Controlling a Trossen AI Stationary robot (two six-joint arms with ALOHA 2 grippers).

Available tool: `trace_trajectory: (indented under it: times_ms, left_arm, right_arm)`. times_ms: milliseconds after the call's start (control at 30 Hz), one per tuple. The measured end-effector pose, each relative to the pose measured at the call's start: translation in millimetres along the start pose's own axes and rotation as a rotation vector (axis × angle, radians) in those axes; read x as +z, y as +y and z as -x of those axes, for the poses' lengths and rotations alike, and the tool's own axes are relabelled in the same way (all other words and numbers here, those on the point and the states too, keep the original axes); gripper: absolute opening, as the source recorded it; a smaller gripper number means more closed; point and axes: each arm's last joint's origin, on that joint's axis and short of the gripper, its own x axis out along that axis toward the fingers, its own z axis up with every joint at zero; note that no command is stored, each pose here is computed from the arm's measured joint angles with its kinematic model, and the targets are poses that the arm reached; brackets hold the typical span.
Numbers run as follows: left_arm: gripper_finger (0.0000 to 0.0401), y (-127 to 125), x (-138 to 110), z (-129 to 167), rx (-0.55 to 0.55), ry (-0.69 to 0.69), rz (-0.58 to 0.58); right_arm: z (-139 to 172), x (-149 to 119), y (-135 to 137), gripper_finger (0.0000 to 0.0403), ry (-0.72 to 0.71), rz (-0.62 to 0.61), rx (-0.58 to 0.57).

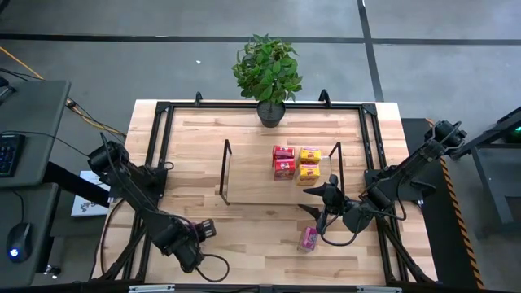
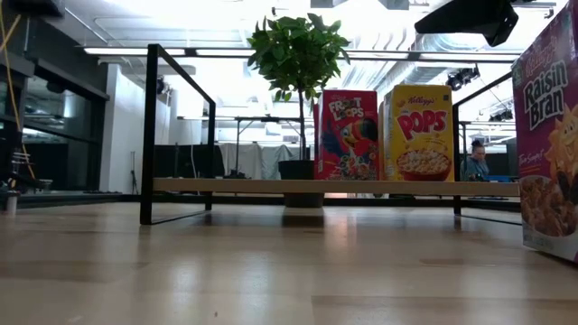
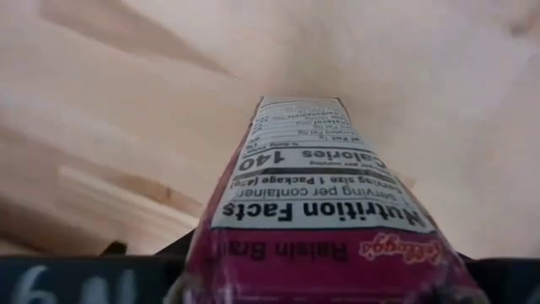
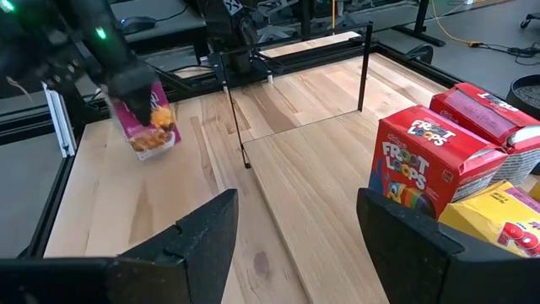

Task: Stack cereal on shelf
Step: Put the left purple cereal box on the shelf

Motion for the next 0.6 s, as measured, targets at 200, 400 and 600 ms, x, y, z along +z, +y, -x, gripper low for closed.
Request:
trace_trajectory:
  times_ms: [200, 400, 600]
  left_arm:
    - [0.0137, 16.4, 20.3, 54.5, 0.040, -0.127, 0.373]
    - [0.0137, 52.1, 29.6, 125.9, 0.231, -0.359, 0.644]
    - [0.0136, 111.9, -6.1, 163.5, 0.445, -0.369, 0.755]
  right_arm:
    - [0.0, 0.0, -0.1, 0.0236, 0.001, 0.001, -0.001]
    - [0.0, 0.0, -0.2, 0.0236, -0.001, 0.000, -0.003]
    - [0.0, 0.0, -0.2, 0.0236, -0.003, -0.009, -0.006]
